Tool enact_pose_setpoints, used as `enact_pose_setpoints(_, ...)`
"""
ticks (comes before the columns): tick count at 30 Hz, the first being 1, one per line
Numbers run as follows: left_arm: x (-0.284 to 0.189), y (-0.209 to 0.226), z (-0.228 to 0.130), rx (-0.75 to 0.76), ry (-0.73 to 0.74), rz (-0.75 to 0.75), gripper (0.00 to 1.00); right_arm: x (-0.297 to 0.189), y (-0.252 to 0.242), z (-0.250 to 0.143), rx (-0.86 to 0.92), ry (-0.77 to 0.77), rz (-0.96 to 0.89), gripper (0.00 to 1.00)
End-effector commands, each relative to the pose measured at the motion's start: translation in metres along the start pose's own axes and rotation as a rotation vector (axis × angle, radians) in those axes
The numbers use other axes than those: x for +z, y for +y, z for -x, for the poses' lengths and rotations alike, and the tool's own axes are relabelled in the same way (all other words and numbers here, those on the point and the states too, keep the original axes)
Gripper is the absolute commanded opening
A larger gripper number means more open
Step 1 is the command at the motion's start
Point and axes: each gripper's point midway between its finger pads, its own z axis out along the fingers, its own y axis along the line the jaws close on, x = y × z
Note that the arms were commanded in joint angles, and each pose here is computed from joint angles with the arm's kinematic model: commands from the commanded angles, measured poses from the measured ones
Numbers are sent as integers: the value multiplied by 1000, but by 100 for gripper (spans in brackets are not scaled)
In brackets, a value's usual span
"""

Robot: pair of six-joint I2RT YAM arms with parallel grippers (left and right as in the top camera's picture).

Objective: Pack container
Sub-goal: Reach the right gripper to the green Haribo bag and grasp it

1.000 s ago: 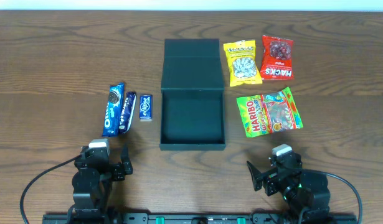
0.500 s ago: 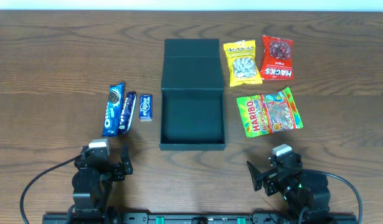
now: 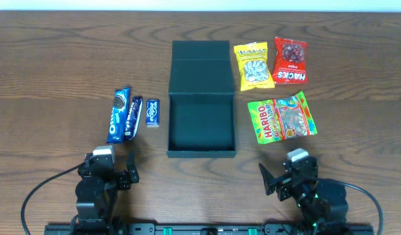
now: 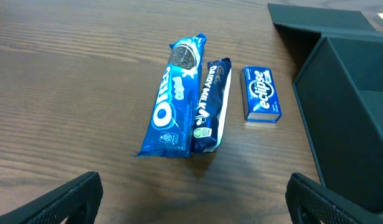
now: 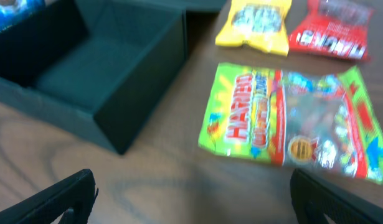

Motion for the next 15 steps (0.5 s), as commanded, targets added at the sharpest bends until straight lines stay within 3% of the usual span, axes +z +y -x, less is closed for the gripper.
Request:
enact_pose_setpoints(1, 2, 3, -4, 12, 4, 12, 95, 0, 2, 9, 128, -40, 10, 99)
enact_pose_setpoints(8, 2, 3, -4, 12, 4, 12, 95, -1, 20, 6, 727, 14, 118, 99)
enact_pose_setpoints(15, 2, 3, -4, 12, 4, 12, 95, -3, 21, 28, 800, -64, 162, 99)
